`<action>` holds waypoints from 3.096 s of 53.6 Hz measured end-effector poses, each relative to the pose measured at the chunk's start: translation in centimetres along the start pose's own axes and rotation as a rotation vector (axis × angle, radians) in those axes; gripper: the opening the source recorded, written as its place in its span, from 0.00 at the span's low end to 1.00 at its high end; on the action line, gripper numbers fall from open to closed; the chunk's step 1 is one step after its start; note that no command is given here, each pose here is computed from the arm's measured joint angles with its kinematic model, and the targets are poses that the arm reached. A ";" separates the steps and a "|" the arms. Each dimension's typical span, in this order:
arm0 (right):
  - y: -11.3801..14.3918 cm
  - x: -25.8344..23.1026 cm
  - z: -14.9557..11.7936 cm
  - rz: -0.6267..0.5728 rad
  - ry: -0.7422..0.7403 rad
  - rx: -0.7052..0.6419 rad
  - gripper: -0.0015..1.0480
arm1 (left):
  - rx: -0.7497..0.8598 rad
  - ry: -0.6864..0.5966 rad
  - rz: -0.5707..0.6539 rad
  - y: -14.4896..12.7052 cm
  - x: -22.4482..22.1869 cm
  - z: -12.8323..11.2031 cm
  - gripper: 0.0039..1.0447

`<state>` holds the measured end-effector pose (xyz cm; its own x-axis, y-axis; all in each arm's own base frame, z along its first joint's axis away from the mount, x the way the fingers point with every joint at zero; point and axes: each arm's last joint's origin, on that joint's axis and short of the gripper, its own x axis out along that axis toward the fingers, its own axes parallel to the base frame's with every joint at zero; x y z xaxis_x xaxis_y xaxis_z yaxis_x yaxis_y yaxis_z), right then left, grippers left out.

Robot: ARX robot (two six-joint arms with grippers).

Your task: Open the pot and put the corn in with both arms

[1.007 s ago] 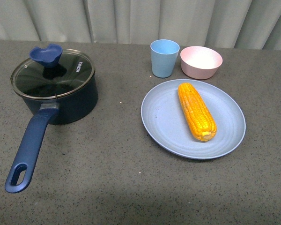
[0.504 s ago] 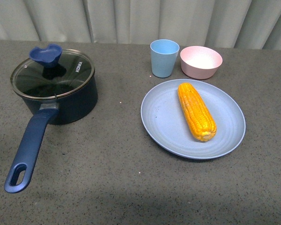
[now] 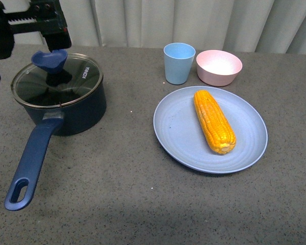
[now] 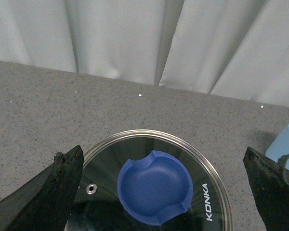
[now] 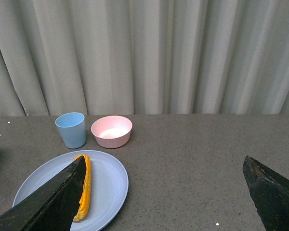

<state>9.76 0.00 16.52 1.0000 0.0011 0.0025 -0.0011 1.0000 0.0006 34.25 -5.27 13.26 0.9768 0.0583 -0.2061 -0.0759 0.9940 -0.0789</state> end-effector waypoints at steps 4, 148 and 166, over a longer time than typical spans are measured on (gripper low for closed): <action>0.0 0.0 0.0 0.000 0.000 0.000 0.91 | 0.018 0.011 0.001 -0.2 1.2 -0.5 0.94; 0.0 0.0 0.0 0.000 0.000 0.000 0.91 | -0.012 0.121 0.349 14.6 6.1 -10.6 0.58; 0.0 0.0 0.0 0.000 0.000 0.000 0.91 | -0.059 0.009 0.345 13.9 3.4 -4.3 0.95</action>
<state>9.76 0.00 16.52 1.0000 0.0011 0.0025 -0.0011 1.0000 0.0006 35.65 8.31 7.29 0.8900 0.3886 -0.2386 -0.4127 0.9090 -0.0590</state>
